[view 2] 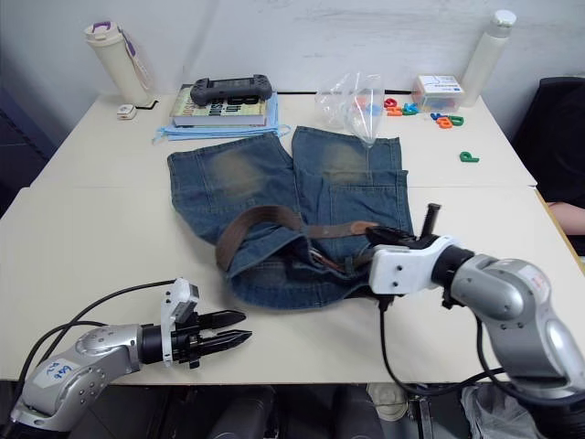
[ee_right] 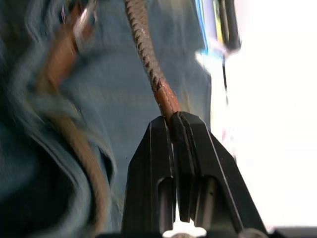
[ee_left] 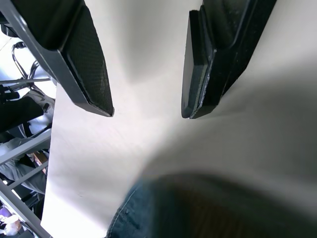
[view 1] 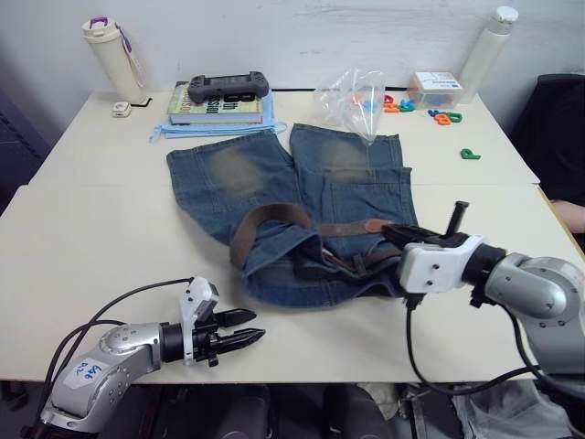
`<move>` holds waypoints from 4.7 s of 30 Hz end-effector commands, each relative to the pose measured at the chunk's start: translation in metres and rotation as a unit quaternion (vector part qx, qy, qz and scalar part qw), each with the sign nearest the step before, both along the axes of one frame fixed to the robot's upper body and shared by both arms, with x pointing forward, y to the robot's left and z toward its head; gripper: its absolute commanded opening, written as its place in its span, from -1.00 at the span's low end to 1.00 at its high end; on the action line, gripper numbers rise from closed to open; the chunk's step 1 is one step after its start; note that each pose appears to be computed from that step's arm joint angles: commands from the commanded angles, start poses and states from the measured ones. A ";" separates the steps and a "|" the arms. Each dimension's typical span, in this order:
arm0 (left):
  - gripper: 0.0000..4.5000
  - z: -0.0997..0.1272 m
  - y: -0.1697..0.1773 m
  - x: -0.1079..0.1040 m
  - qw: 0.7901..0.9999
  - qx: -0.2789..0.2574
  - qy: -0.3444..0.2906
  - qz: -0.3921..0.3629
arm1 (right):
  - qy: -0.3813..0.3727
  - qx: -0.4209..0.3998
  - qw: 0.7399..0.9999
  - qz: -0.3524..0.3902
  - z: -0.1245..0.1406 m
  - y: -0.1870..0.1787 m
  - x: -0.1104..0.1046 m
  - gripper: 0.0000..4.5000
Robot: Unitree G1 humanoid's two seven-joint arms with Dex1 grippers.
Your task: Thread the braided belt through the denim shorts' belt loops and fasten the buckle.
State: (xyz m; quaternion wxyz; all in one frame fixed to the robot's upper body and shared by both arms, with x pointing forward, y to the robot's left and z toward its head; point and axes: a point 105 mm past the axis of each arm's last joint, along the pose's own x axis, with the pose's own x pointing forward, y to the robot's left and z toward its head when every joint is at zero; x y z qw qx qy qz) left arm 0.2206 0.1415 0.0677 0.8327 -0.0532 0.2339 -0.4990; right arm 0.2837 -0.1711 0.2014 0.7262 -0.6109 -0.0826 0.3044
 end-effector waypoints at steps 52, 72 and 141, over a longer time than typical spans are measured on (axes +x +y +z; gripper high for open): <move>0.11 -0.053 0.058 -0.014 0.980 0.169 0.071 0.082 | 0.058 0.115 0.990 0.053 0.020 0.037 -0.012 -1.00; 0.11 -0.054 0.062 -0.011 0.978 0.171 0.072 0.094 | 0.152 0.178 0.972 -0.027 0.014 -0.004 -0.003 -1.00; 0.11 -0.066 0.064 -0.018 0.981 0.161 0.074 0.082 | 0.301 0.273 0.912 -0.053 0.012 -0.023 0.017 -1.00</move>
